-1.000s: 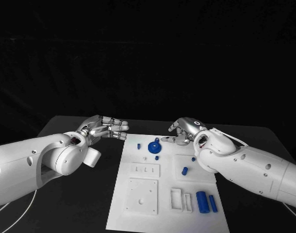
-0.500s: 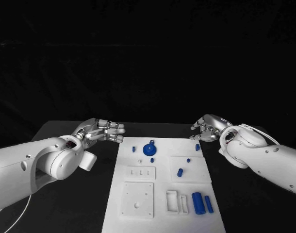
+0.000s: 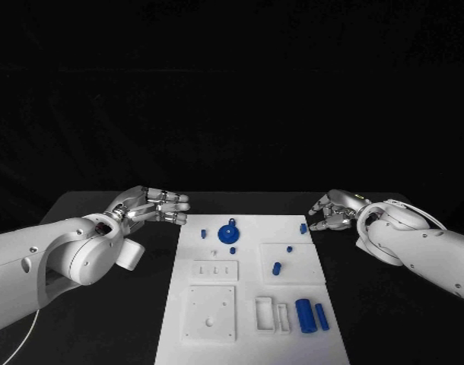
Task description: Assemble the parts on the task board
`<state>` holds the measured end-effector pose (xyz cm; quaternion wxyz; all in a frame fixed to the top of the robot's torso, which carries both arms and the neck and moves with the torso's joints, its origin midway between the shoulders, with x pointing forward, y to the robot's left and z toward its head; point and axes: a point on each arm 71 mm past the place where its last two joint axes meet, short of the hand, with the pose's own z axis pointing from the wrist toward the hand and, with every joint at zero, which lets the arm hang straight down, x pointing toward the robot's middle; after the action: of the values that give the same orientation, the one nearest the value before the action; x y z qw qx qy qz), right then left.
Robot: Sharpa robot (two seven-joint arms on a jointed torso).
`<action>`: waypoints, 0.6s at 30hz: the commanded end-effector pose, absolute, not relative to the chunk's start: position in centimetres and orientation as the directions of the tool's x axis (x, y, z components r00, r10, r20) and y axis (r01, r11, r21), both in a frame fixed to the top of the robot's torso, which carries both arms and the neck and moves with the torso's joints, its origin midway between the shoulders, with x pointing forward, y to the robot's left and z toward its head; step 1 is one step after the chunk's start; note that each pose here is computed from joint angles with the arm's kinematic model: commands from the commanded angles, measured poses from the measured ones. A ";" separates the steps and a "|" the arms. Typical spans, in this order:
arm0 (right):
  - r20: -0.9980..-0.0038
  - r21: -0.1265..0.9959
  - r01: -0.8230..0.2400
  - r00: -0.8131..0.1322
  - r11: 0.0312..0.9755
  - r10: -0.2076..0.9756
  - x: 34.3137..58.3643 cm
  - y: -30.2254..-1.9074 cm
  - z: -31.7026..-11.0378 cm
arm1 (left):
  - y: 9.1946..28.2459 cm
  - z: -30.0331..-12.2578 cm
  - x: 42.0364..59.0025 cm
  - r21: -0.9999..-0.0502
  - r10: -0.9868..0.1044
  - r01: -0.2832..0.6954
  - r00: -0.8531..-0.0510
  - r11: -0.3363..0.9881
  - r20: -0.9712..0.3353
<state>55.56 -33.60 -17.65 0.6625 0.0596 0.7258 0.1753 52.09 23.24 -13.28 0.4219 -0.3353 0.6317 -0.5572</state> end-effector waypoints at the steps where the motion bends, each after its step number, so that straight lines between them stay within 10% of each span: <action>1: -0.925 0.369 -0.178 -0.164 0.912 0.342 55.6 -33.5 -18.2 | 23.1 -13.2 52.1 -0.985 -0.885 0.062 -0.432 0.159 -0.170; 18: -0.905 0.410 -0.155 -0.192 0.899 0.379 55.8 -33.8 -19.3 | 23.3 -13.3 52.3 -0.984 -0.886 0.061 -0.429 0.168 -0.178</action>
<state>55.79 -34.03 -19.18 0.6420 0.0737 0.7378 0.1951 52.32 23.58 -13.42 0.4285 -0.3321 0.6341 -0.5514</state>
